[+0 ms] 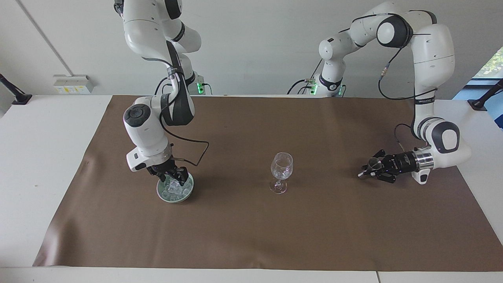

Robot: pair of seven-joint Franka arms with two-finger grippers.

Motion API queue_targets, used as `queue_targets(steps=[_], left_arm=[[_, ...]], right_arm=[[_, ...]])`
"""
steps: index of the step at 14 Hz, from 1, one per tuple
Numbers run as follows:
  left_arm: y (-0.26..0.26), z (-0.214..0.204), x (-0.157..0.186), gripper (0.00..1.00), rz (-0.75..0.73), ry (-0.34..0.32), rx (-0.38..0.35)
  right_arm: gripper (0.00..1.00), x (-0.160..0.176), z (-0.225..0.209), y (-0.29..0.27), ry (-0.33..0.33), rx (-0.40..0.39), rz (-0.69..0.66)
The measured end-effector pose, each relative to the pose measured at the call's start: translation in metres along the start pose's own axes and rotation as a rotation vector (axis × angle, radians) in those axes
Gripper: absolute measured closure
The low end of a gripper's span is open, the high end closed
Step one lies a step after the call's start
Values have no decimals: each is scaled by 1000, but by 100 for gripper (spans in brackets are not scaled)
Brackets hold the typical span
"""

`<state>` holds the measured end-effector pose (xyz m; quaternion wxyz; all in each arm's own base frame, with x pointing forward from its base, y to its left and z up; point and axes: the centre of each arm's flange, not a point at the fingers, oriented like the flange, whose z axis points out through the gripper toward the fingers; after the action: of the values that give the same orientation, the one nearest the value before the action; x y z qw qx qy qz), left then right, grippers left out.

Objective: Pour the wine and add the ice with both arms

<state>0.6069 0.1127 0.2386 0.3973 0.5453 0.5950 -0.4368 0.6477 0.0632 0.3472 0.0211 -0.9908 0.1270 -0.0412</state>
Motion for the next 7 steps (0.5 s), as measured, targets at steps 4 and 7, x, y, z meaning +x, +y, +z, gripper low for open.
queue_targets(steps=[4, 7], left_arm=[[-1, 2, 4, 78, 19, -4, 3], [-2, 3, 6, 78, 22, -7, 6]], right_arm=[[28, 0, 2, 0, -3, -1, 1], [33, 0, 2, 0, -3, -1, 1]])
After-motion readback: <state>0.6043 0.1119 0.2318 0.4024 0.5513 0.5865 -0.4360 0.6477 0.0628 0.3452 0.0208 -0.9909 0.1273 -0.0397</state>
